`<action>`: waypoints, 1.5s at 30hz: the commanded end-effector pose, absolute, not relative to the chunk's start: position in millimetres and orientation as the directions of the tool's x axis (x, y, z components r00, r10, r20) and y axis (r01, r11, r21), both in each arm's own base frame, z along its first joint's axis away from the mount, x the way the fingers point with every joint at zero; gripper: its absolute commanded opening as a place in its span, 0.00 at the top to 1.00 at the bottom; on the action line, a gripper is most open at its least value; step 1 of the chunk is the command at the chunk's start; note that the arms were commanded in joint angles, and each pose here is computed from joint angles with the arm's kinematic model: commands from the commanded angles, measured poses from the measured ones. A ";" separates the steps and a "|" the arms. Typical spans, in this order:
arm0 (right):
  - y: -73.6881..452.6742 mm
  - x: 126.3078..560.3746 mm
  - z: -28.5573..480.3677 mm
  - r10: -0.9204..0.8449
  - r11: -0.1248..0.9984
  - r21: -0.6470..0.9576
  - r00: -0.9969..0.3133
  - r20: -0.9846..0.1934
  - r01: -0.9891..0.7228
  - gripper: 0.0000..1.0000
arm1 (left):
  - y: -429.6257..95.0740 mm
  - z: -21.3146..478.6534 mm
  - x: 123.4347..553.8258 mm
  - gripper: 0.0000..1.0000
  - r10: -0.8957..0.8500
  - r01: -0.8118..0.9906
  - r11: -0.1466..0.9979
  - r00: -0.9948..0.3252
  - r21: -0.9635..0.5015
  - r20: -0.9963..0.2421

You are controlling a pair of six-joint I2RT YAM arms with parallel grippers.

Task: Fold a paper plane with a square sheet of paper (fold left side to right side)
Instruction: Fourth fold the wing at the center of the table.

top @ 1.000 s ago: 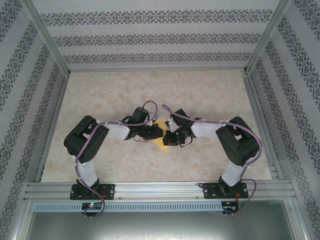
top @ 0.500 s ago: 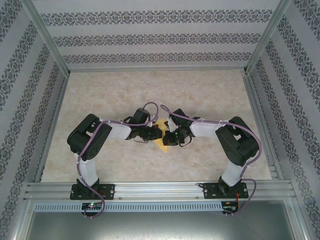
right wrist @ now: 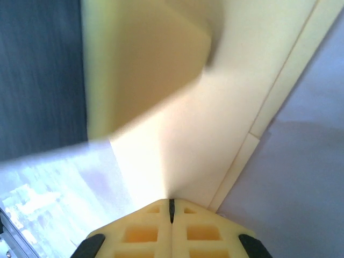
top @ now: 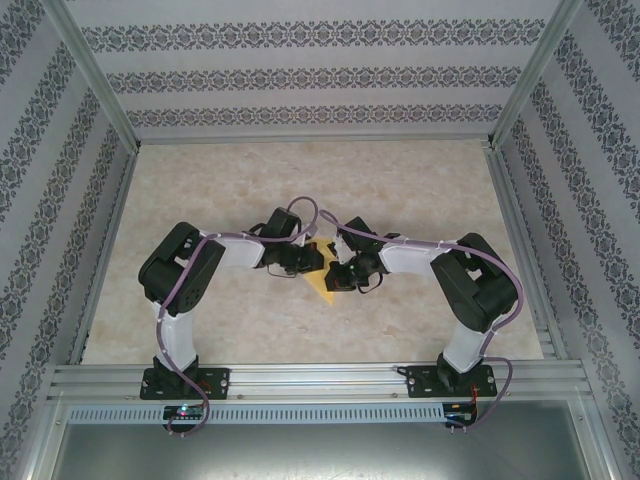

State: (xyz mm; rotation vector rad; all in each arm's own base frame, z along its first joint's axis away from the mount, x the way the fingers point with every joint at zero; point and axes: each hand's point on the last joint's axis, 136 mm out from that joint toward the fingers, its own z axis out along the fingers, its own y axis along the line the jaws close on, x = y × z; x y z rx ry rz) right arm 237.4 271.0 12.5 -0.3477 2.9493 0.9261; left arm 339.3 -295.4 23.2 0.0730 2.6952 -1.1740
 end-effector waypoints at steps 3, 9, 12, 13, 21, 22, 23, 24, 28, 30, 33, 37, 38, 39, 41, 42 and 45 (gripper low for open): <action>222.4 193.0 -34.2 -0.207 0.914 0.375 -0.973 0.103 -0.154 1.00 | -263.2 13.7 383.3 0.93 -0.082 0.113 0.752 -0.961 -0.649 -0.263; 222.2 191.7 -33.3 -0.208 0.912 0.380 -0.973 0.102 -0.155 1.00 | -255.7 10.7 404.0 0.92 -0.095 0.105 0.748 -0.960 -0.656 -0.262; 221.7 191.1 -33.0 -0.208 0.913 0.379 -0.973 0.103 -0.155 1.00 | -251.4 4.9 412.9 0.91 -0.104 0.092 0.748 -0.962 -0.657 -0.253; 221.3 190.5 -33.3 -0.207 0.913 0.378 -0.973 0.105 -0.154 1.00 | -249.4 3.5 415.6 0.91 -0.110 0.084 0.749 -0.962 -0.657 -0.250; 222.0 191.2 -31.3 -0.209 0.912 0.379 -0.973 0.098 -0.158 1.00 | -226.4 10.4 433.2 0.89 -0.145 0.072 0.749 -0.952 -0.659 -0.269; 221.6 191.3 -31.3 -0.209 0.913 0.377 -0.973 0.098 -0.158 1.00 | -223.7 13.5 434.5 0.88 -0.145 0.075 0.752 -0.950 -0.655 -0.275; 221.7 191.4 -31.3 -0.207 0.913 0.376 -0.973 0.100 -0.156 1.00 | -220.4 17.6 436.6 0.88 -0.145 0.079 0.756 -0.948 -0.650 -0.284; 221.7 191.1 -31.4 -0.208 0.913 0.376 -0.973 0.101 -0.156 1.00 | -215.9 20.3 438.3 0.88 -0.146 0.079 0.762 -0.946 -0.643 -0.288; 222.1 192.3 -31.5 -0.209 0.914 0.373 -0.973 0.099 -0.159 1.00 | -208.6 44.1 441.6 0.88 -0.157 0.105 0.752 -0.930 -0.650 -0.331; 222.7 193.0 -30.9 -0.207 0.914 0.373 -0.974 0.094 -0.158 1.00 | -209.5 59.7 434.6 0.88 -0.162 0.127 0.738 -0.920 -0.663 -0.357; 223.4 194.9 -30.6 -0.206 0.914 0.372 -0.975 0.088 -0.159 1.00 | -216.3 78.9 413.5 0.88 -0.172 0.154 0.696 -0.912 -0.701 -0.371; 224.4 195.8 -30.5 -0.210 0.914 0.372 -0.973 0.091 -0.163 1.00 | -239.6 91.4 374.2 0.87 -0.142 0.194 0.640 -0.921 -0.744 -0.362; 224.2 195.8 -31.0 -0.211 0.914 0.370 -0.973 0.091 -0.164 1.00 | -247.2 90.5 364.0 0.87 -0.130 0.195 0.630 -0.928 -0.752 -0.349; 224.1 195.7 -31.0 -0.212 0.915 0.368 -0.973 0.092 -0.165 1.00 | -255.8 89.7 354.0 0.88 -0.111 0.203 0.618 -0.934 -0.760 -0.340; 223.9 195.9 -30.9 -0.214 0.916 0.366 -0.973 0.091 -0.167 1.00 | -271.2 84.9 338.6 0.88 -0.087 0.205 0.605 -0.943 -0.769 -0.320; 224.0 196.1 -31.0 -0.213 0.916 0.366 -0.973 0.091 -0.166 1.00 | -279.0 81.2 330.4 0.87 -0.071 0.205 0.601 -0.949 -0.773 -0.308; 223.9 195.7 -30.5 -0.212 0.916 0.366 -0.973 0.091 -0.165 1.00 | -298.4 73.4 313.1 0.87 -0.042 0.210 0.590 -0.956 -0.779 -0.289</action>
